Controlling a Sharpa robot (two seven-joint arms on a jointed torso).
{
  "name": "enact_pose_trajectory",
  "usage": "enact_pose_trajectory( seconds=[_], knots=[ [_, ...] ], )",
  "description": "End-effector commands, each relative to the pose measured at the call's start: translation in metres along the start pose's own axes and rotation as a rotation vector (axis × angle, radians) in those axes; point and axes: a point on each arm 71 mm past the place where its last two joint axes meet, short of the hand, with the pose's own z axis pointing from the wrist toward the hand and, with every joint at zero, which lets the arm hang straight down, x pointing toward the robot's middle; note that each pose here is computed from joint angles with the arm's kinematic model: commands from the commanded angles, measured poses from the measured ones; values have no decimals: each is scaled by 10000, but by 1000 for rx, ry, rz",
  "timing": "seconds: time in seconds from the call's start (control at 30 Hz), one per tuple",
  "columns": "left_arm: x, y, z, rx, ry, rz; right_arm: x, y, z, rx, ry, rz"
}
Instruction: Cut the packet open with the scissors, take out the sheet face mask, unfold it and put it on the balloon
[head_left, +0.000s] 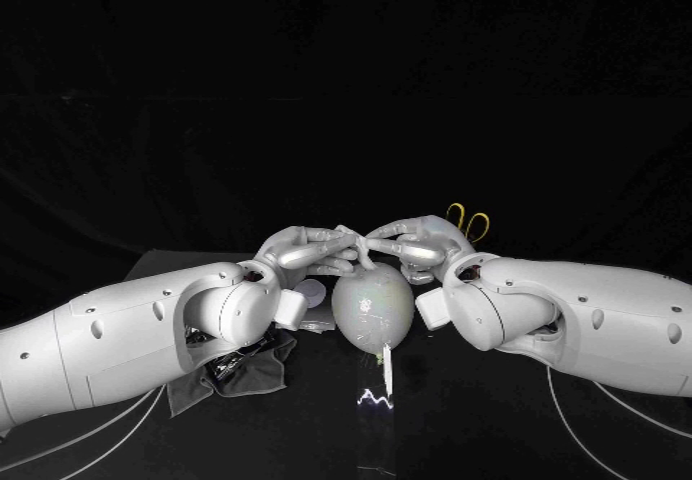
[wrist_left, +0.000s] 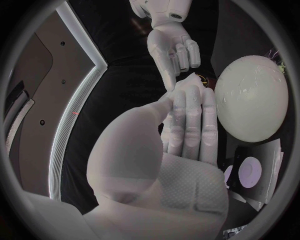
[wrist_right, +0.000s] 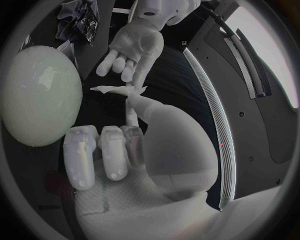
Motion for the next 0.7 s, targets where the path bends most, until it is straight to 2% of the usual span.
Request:
enact_pose_trajectory(
  seconds=[0.03, 0.43, 0.7],
  knots=[
    [27, -26, 2, 17, 17, 3, 9, 22, -3, -30, 7, -19],
    [23, -36, -3, 31, 15, 40, -18, 26, -1, -41, -10, -30],
    [-61, -48, -30, 43, -17, 70, -102, 22, 8, -49, -40, -35]
  ],
)
